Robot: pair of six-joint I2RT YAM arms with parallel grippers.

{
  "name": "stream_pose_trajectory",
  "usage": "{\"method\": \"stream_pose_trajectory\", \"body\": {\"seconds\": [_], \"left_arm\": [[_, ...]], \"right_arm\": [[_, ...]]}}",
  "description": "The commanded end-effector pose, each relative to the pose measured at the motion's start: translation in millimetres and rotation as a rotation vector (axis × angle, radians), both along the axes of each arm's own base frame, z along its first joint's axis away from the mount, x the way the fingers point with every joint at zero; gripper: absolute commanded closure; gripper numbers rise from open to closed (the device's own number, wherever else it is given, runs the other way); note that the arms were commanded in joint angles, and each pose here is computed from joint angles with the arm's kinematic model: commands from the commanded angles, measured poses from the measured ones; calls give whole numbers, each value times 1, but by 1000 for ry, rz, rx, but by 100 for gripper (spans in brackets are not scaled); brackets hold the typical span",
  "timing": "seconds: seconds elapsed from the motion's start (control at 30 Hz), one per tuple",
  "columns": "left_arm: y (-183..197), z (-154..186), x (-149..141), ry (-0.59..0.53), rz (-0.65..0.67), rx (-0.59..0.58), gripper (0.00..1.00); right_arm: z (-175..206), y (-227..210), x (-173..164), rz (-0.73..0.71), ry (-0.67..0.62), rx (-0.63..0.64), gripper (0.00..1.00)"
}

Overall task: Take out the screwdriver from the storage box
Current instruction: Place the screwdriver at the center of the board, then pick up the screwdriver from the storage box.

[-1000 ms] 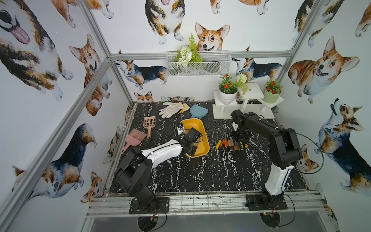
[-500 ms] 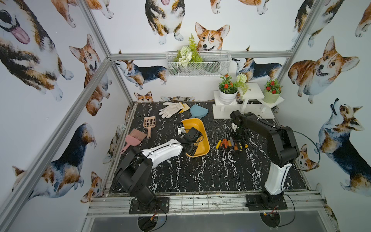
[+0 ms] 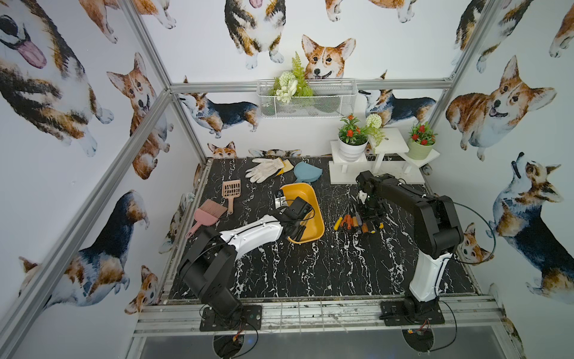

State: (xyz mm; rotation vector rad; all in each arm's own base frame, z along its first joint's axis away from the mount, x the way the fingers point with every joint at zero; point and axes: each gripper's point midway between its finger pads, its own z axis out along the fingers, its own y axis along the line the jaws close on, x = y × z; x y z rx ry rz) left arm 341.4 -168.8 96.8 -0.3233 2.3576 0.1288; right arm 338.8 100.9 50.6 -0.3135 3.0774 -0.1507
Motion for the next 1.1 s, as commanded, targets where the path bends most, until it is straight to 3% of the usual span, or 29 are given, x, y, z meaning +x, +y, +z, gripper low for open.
{"method": "stream_pose_trajectory", "body": {"seconds": [0.0, 0.27, 0.37, 0.5, 0.73, 0.87, 1.07], "left_arm": [[0, 4, 3, -15, 5, -2, 100], [-3, 7, 5, -19, -4, -7, 100], [-4, 10, 6, -21, -7, -7, 100], [-7, 11, 9, -25, -12, -6, 100], [-13, 13, 14, -27, -22, -17, 100], [-12, 15, 14, -33, -20, -15, 100], [-10, 15, 11, -33, -15, -18, 100]], "right_arm": [[9, 1, 0, -17, -24, 9, 56], [48, 10, 7, -27, -159, 99, 53], [74, 28, 9, -30, -271, 236, 46], [111, 70, 3, -49, -350, 538, 41], [128, 139, -18, 30, -321, 681, 41], [121, 173, -25, -14, -254, 806, 42], [104, 205, -35, -35, -178, 803, 41]]}}
